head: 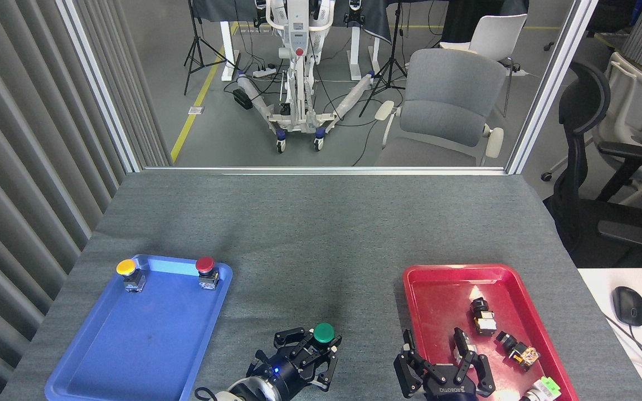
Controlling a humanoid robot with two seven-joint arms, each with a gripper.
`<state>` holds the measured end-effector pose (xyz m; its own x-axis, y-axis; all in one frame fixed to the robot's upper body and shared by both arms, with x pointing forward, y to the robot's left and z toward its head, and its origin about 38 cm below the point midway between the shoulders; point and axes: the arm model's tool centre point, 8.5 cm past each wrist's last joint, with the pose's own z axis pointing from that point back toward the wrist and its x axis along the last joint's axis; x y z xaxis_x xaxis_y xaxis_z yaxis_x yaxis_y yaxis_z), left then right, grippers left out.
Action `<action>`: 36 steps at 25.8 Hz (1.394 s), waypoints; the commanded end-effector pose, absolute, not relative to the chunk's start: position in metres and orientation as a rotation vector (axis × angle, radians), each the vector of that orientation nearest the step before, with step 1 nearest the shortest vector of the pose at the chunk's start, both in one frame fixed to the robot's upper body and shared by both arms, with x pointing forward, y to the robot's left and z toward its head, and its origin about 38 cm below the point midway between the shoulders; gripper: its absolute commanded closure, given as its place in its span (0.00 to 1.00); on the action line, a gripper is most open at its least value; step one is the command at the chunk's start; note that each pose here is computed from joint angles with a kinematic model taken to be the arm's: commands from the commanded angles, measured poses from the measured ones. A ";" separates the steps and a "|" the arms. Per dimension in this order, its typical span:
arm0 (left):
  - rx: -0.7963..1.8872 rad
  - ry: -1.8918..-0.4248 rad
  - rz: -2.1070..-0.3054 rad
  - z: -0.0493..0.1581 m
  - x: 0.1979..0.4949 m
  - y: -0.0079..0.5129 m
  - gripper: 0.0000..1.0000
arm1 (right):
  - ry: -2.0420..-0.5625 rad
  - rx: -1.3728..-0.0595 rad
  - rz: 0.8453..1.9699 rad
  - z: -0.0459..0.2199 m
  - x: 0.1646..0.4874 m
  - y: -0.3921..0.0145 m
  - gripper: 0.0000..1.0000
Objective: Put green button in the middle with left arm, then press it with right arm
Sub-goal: 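Carry the green button off the blue tray and set it mid-table, then release the button and withdraw the left hand to the blue tray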
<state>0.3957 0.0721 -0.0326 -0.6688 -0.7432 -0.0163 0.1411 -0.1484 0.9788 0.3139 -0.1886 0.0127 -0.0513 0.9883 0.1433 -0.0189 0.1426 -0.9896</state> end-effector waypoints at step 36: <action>1.292 -1.219 -1.196 0.039 0.323 0.353 0.00 | -1.320 -1.019 1.139 0.010 0.315 -0.171 0.12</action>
<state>0.3235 0.3375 0.0413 -0.0217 -0.9990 -0.0397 -0.0678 -0.0381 0.9970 0.3153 -0.1770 0.0092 -0.0615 0.9832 0.1720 -0.0348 0.1701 -0.9848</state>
